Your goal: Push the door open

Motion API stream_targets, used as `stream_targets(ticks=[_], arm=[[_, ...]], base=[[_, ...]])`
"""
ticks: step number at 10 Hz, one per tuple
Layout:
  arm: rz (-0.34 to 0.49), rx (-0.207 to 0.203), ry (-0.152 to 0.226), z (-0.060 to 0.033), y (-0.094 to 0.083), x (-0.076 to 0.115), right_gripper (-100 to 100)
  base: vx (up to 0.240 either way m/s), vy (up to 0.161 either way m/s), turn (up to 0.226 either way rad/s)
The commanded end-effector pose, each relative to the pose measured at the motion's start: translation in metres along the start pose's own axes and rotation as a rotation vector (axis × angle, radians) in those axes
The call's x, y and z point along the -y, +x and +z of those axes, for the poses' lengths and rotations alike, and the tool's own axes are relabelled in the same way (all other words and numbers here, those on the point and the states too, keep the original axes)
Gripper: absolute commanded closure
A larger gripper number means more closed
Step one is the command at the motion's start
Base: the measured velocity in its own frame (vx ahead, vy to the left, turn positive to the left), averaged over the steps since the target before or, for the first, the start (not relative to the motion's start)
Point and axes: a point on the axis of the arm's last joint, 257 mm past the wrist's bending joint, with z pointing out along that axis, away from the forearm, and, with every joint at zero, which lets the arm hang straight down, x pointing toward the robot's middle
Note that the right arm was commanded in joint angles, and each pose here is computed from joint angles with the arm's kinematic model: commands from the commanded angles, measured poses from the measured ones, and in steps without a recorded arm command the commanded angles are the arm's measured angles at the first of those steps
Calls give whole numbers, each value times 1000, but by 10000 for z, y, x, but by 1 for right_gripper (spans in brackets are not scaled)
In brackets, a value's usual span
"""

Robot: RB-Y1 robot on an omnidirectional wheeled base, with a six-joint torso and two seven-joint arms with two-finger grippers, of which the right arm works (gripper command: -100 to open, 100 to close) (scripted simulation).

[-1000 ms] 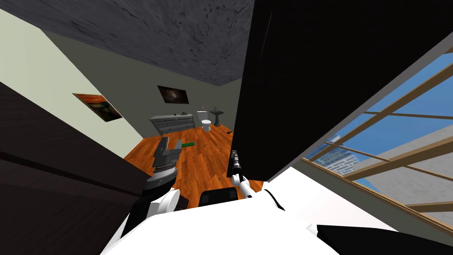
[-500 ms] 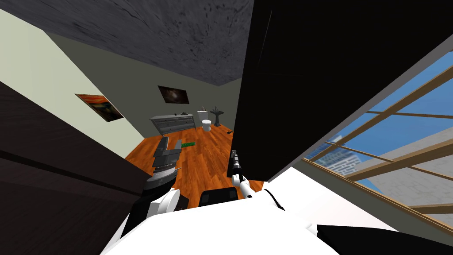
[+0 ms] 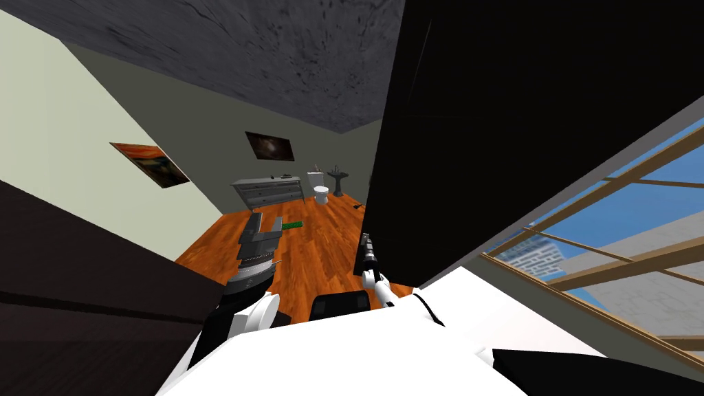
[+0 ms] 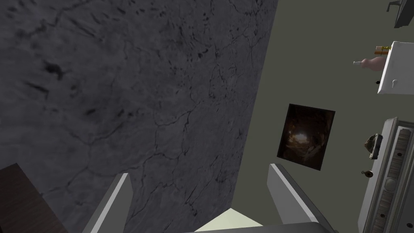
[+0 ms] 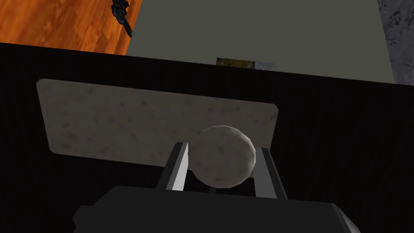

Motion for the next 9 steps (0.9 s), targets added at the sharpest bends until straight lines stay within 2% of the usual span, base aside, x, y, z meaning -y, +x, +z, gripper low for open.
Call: stream_targets(ticks=[1,2,4,5,7,9], arm=[[-20,41,-19,51,-264,-54,100],[-20,41,-19,51,-264,-54,100],[-16,42,-42,99,-258,-147,100],[-38,25,-34,95,-270,-119,-100],[-53,10,-35,99,-296,-118,-100],[-56,-13,-32,85,-242,-105,-100]], base=[[163,1,-34],[107,1,-48],[16,-16,-52],[13,-85,-229],[9,-111,-180],[16,-100,-236]])
